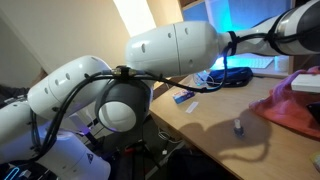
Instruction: Remove the towel on the bag, move the bag to the left , pick up the small bottle and put it in the bag
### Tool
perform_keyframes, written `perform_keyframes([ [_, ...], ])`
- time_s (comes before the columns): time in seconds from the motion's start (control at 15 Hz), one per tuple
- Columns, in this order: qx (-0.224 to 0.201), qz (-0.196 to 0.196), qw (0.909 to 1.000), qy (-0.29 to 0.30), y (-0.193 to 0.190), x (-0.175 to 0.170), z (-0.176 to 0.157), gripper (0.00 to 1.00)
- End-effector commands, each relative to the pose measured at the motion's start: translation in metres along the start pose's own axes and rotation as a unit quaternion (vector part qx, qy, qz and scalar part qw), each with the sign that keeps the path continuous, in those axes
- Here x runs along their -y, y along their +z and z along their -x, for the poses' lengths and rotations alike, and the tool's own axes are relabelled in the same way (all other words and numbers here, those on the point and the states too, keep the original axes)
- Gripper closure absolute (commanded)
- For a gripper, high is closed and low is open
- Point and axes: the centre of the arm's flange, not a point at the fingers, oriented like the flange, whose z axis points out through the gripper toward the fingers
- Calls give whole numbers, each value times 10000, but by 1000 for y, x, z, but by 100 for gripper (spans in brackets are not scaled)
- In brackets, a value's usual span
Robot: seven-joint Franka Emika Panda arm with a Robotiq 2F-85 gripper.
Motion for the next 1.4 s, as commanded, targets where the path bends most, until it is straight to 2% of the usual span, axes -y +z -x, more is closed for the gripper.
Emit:
perform_keyframes([
  [0.0, -156, 592, 9980, -181, -6, 47, 28, 94],
  [0.07, -167, 754, 9966, -294, -8, 57, 29, 96],
  [0.27, -103, 1166, 9912, -621, -10, 85, 26, 94],
  [0.53, 251, 1292, 9828, -1297, -7, 99, 24, 94],
  [0.73, 496, 1222, 9750, -1787, -1, 90, 29, 94],
  [1.2, 696, 713, 9677, -2317, 17, 56, 46, 94],
  [1.33, 668, 541, 9683, -2345, 20, 48, 51, 94],
])
